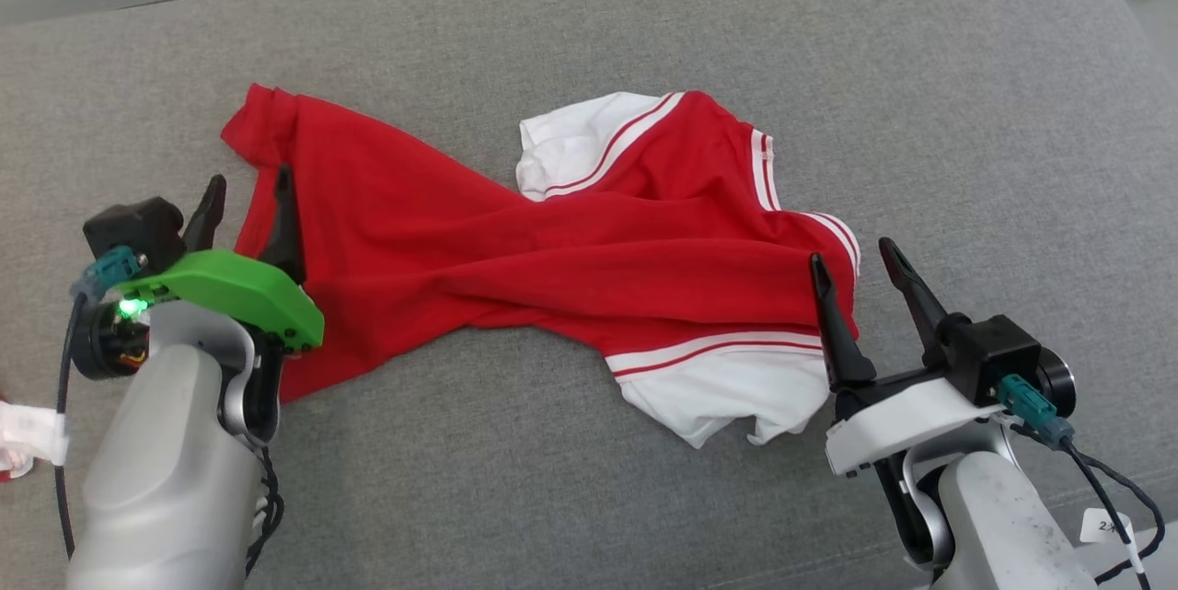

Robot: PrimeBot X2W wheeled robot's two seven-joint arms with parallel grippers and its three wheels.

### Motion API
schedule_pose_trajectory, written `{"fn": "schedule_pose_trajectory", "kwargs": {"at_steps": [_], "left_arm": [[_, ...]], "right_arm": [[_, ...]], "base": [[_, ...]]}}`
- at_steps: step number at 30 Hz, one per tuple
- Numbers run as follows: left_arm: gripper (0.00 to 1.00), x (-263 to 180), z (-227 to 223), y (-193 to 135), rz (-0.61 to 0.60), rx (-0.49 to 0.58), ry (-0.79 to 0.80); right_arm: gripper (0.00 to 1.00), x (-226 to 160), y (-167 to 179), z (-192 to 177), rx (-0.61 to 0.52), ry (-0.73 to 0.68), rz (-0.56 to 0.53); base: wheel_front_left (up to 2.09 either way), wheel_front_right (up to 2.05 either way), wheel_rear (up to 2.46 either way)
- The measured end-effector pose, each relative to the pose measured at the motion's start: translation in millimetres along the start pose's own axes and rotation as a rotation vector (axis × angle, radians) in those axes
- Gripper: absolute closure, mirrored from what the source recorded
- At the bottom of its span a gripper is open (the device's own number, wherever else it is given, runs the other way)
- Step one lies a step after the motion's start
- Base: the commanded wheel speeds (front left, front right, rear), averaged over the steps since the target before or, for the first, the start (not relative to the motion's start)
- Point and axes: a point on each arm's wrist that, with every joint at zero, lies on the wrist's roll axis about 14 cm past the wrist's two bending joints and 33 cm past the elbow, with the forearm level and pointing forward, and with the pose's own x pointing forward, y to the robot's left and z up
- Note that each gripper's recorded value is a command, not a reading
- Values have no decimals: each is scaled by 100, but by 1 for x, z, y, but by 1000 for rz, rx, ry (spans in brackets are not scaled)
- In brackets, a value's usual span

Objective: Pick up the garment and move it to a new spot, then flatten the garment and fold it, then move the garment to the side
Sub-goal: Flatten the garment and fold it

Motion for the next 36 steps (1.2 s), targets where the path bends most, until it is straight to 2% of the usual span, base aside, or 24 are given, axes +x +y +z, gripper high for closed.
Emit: {"fn": "schedule_pose_trajectory", "kwargs": {"at_steps": [15,33,36], "left_arm": [[0,-86,-36,21,70,-8,64],[0,-80,-67,16,55,3,185],[75,-79,-69,16,51,3,196]], "right_arm": [[0,1,31,20,15,-52,84],[0,0,18,10,21,-25,47],[0,0,17,8,21,-21,44]], "base": [[0,0,0],[0,0,0],[0,0,0]]}}
